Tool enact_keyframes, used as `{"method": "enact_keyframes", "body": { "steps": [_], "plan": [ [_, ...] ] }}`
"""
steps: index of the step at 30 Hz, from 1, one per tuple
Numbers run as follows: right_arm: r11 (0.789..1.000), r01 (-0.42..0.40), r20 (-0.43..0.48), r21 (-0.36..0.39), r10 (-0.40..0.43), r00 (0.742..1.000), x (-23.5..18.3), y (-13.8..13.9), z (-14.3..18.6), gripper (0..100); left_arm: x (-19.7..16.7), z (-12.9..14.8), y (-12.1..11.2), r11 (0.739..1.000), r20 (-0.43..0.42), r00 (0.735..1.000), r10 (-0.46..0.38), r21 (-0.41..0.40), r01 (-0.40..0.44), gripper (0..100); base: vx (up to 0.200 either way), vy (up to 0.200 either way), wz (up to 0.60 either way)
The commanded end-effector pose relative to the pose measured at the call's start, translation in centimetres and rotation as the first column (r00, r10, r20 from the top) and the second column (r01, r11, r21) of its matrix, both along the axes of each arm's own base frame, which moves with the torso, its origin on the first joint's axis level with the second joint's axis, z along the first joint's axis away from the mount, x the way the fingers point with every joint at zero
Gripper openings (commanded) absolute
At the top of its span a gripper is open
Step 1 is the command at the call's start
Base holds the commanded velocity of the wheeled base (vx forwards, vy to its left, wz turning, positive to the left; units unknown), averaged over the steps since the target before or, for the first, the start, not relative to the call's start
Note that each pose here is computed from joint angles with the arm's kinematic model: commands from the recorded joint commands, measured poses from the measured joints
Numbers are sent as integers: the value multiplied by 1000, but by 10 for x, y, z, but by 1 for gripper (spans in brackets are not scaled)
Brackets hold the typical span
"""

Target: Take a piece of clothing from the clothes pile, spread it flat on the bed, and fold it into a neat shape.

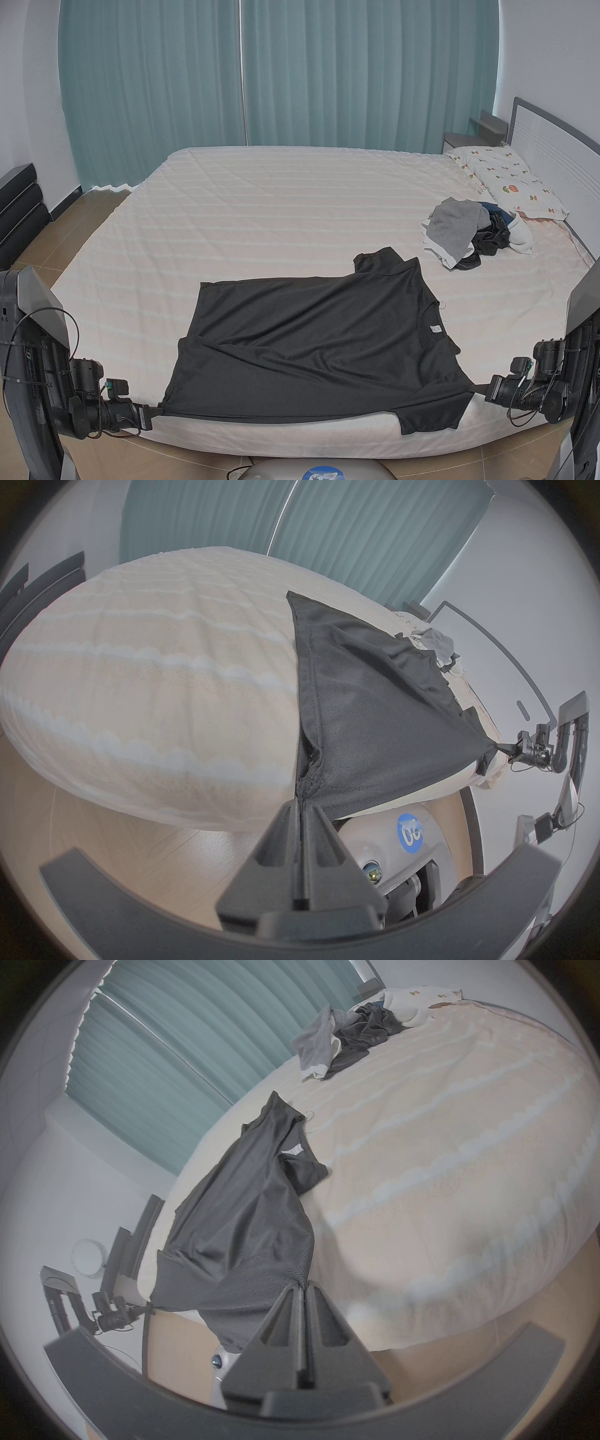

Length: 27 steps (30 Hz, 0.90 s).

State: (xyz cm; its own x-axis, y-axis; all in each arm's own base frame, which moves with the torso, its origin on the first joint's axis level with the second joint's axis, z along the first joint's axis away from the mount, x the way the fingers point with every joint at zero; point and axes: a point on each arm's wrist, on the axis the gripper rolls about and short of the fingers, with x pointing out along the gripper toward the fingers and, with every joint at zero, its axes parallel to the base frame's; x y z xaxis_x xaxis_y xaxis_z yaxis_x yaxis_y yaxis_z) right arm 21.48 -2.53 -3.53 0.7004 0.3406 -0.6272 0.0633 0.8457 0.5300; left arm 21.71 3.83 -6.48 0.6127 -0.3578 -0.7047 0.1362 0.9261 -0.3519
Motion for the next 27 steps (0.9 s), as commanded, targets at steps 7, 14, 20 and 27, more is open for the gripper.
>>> {"method": "enact_keyframes", "body": {
  "steps": [7,14,20,27],
  "plan": [
    [999,-7,2,42,7,1000,-4,-7,0,0,-3,-5,-10,999,-19,999,-43,1,43,100,0,0,0],
    [999,-9,1,45,9,1000,-4,-7,0,0,0,-3,-12,999,6,1000,-27,-37,27,100,0,0,0],
    [999,-10,-6,46,10,1000,-4,-7,-2,0,5,2,-22,993,44,997,-56,-99,60,100,0,0,0],
    [998,-30,-8,48,31,999,-3,-2,-3,0,21,24,-52,969,63,998,-17,-243,32,100,0,0,0]
  ]
}}
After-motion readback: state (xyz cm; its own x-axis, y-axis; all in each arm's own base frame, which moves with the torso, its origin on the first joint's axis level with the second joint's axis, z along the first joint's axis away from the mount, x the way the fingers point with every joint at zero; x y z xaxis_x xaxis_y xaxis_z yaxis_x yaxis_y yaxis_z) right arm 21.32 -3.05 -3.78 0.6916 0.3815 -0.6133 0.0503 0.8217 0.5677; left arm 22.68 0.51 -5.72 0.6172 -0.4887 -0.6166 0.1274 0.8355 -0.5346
